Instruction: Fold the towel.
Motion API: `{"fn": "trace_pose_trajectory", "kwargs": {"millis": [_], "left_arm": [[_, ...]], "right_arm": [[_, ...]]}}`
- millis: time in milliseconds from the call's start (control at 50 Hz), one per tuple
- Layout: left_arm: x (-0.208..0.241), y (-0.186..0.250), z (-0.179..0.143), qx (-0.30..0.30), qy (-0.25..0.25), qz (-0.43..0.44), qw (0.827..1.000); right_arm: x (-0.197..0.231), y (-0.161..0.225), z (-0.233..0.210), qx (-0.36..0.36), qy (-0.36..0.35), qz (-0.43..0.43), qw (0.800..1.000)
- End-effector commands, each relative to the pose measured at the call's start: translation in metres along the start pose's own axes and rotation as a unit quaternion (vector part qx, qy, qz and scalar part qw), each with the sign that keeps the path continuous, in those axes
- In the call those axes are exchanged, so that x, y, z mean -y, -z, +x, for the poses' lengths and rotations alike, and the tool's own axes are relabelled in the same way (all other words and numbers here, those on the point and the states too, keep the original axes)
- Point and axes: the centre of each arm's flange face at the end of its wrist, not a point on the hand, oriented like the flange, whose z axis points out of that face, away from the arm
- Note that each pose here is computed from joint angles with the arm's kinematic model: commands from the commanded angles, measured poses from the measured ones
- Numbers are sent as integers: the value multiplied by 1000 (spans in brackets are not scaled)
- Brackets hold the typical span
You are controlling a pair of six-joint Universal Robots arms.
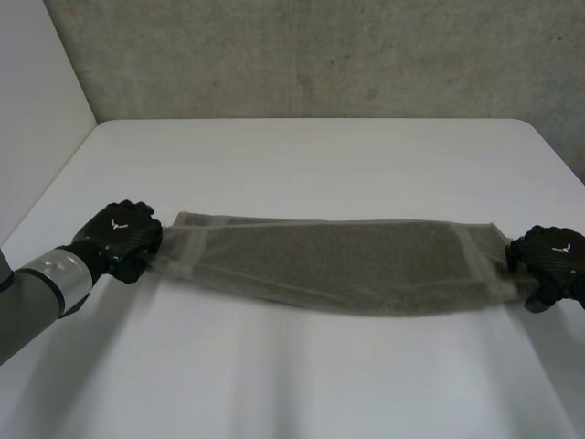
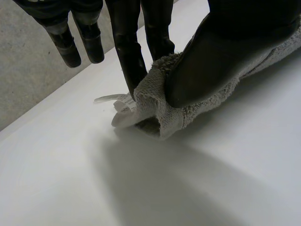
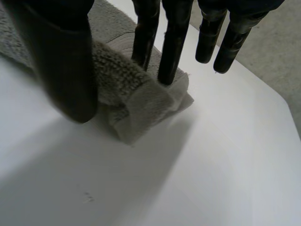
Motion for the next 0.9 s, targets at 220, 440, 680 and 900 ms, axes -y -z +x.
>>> {"fn": "trace_pose_trajectory", "kwargs": {"millis": [220,440,680,900], "left_arm": [[-2,6,8,-12,5,-10,1000],[17,17,4,-12,-2,16,1000],[34,25,-2,2,10,44,999],[57,29,-7,4,87,91,992]], "right_arm": [[1,-5,51,-70,14,15,997],[-10,5,84,-92,11,6,996],[16,12,135,-146,45,39,988],[159,13,10,20,28,194,980]]}}
